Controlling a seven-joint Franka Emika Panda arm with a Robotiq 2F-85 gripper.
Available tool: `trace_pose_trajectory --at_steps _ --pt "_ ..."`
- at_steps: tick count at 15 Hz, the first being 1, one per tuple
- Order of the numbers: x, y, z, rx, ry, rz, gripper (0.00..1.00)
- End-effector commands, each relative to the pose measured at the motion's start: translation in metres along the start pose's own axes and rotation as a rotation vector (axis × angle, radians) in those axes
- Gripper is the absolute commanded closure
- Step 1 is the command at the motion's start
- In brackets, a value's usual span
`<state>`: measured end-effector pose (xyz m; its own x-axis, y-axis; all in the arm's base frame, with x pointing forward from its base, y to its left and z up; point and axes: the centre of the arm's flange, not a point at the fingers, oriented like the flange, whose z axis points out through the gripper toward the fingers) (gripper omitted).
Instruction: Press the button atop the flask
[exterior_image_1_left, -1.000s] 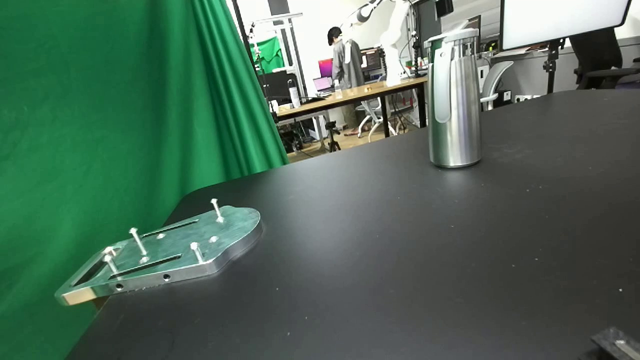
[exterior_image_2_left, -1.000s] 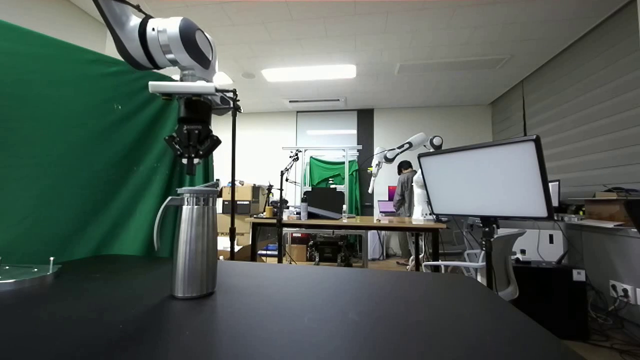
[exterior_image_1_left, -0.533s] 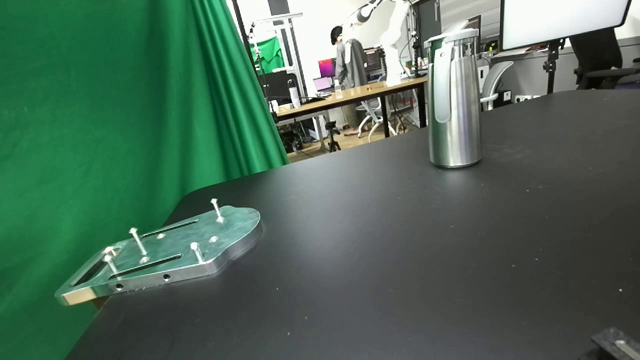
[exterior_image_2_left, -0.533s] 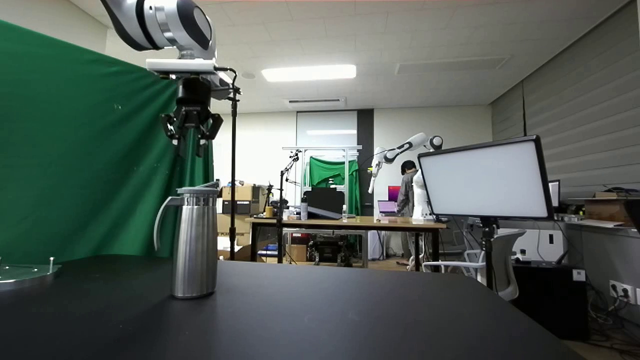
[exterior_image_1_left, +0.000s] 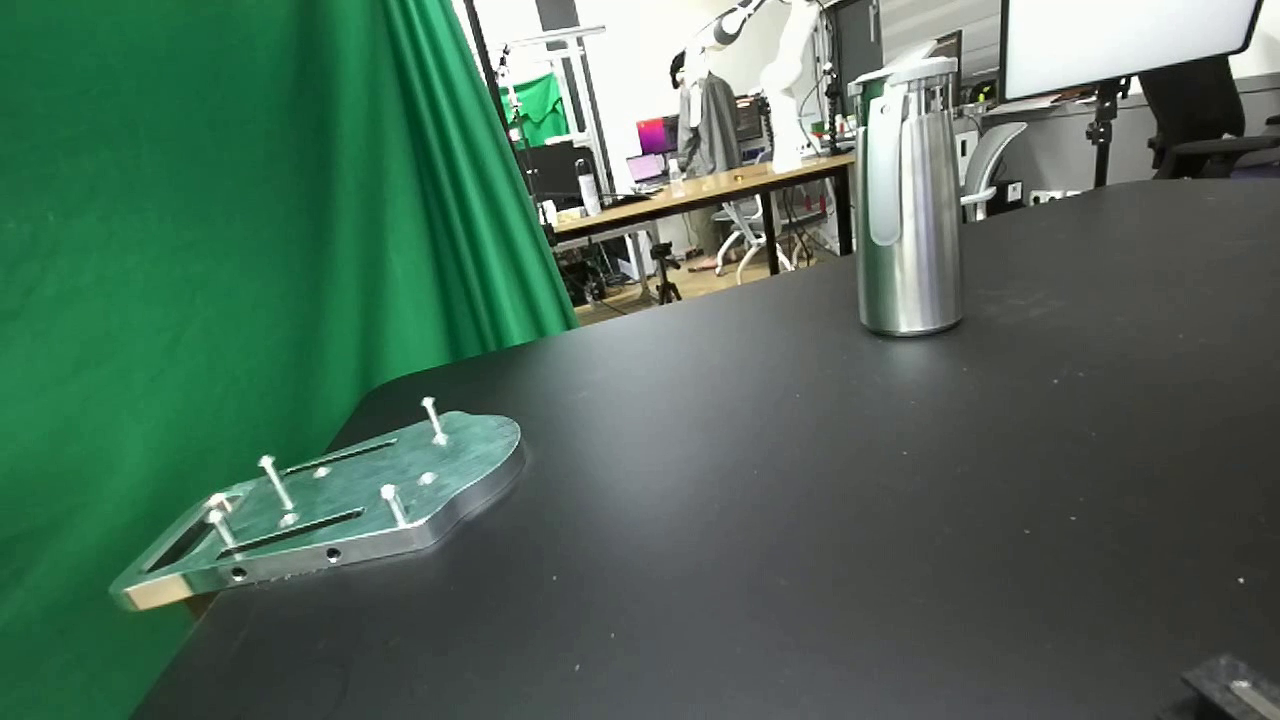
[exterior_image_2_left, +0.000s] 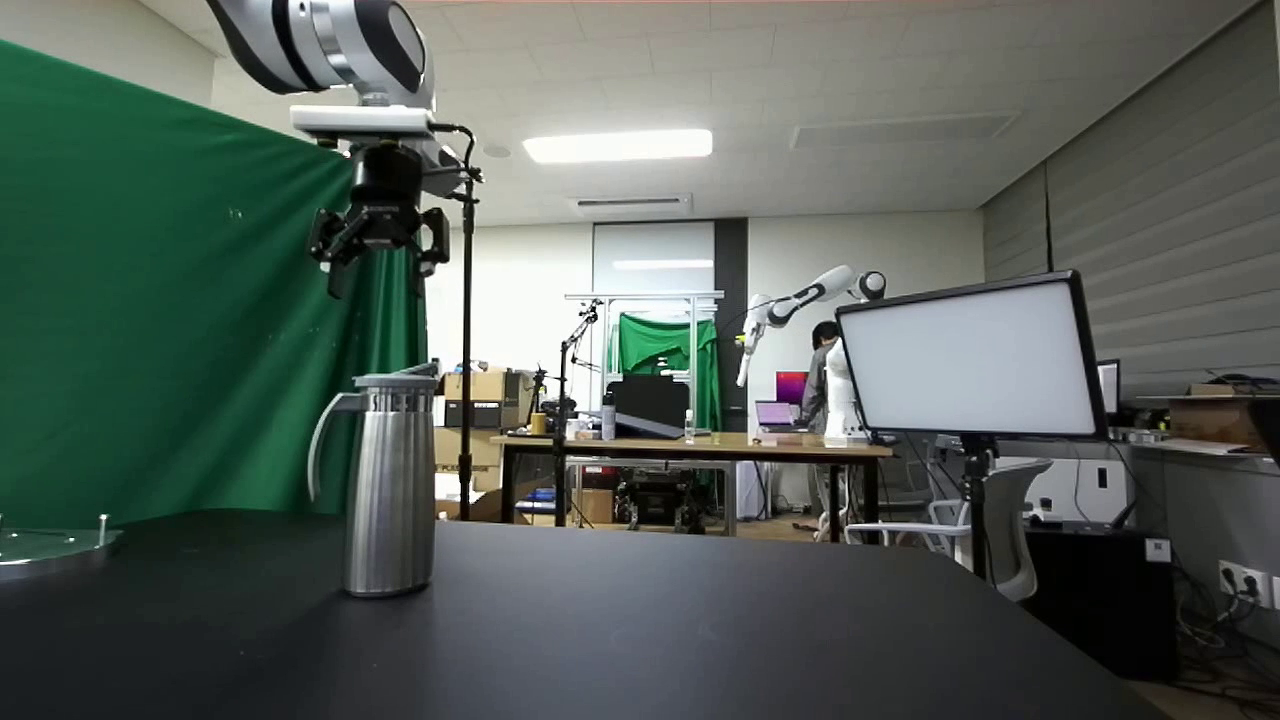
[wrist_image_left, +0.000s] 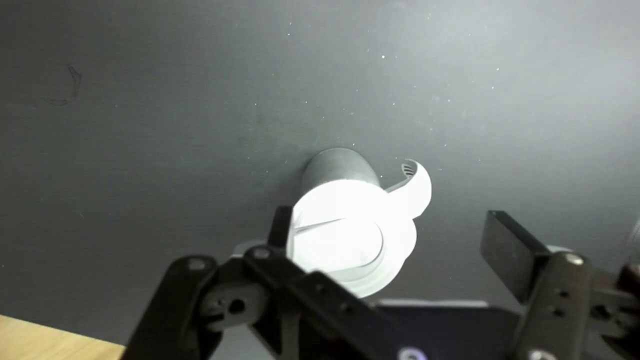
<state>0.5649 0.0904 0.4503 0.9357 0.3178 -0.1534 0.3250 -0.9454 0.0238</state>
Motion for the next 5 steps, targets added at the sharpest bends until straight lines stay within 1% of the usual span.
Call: trace_pose_trajectory --at_steps 1,5 --pt "-0.0003 0.0 0.0001 0.0 -0.002 0.0 0.0" --pt "-0.0004 0.0 0.0002 0.0 -0.003 -0.001 0.0"
